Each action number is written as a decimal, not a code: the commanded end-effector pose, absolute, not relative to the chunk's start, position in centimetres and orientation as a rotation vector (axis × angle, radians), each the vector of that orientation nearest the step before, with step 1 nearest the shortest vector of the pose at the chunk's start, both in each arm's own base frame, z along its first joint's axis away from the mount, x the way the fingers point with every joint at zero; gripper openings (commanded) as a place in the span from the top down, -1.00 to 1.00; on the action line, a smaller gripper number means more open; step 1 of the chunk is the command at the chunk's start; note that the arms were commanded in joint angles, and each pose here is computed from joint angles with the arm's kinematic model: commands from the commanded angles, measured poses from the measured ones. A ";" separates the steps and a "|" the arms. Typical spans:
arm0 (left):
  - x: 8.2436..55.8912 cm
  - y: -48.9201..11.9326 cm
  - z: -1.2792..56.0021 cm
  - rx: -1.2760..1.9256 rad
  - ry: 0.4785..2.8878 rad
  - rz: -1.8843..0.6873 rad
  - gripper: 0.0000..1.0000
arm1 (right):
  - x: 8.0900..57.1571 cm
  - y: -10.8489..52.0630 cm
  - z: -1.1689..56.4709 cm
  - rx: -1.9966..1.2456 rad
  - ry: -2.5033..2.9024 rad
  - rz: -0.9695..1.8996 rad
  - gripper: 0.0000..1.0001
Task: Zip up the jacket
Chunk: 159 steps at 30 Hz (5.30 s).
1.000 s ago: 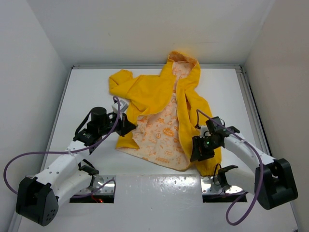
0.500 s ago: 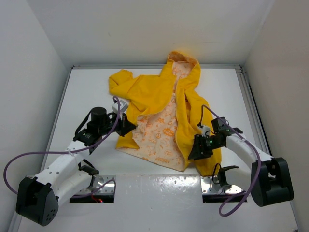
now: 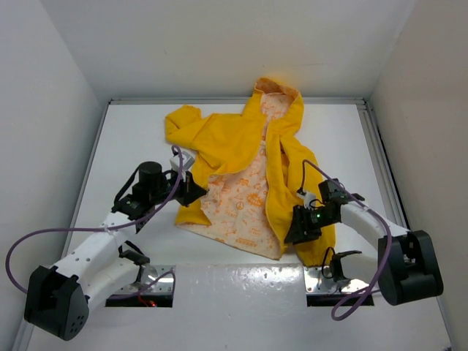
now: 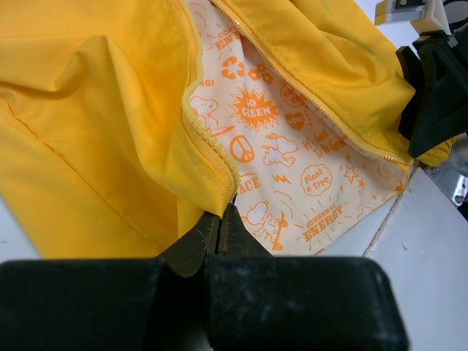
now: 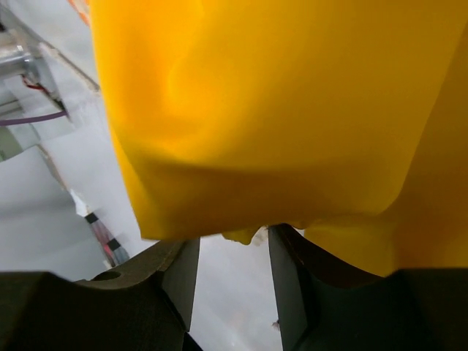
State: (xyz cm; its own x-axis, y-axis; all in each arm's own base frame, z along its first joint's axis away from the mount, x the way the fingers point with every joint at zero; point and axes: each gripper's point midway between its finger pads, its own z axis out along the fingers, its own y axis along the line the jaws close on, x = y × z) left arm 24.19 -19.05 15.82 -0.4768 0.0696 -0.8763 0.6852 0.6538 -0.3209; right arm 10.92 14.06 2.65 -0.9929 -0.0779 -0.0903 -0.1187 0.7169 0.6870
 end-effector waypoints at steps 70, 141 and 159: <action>23.8 -20.2 17.4 0.654 1.872 -0.889 1.00 | 13.1 14.1 6.0 -0.609 2.996 0.801 -0.30; 20.9 -23.0 18.9 0.737 1.801 -1.153 1.00 | 23.6 21.7 14.8 -0.124 2.192 1.345 1.00; 22.8 -22.9 17.9 0.677 1.876 -1.045 1.00 | 19.7 12.6 5.3 -0.127 2.415 0.464 1.00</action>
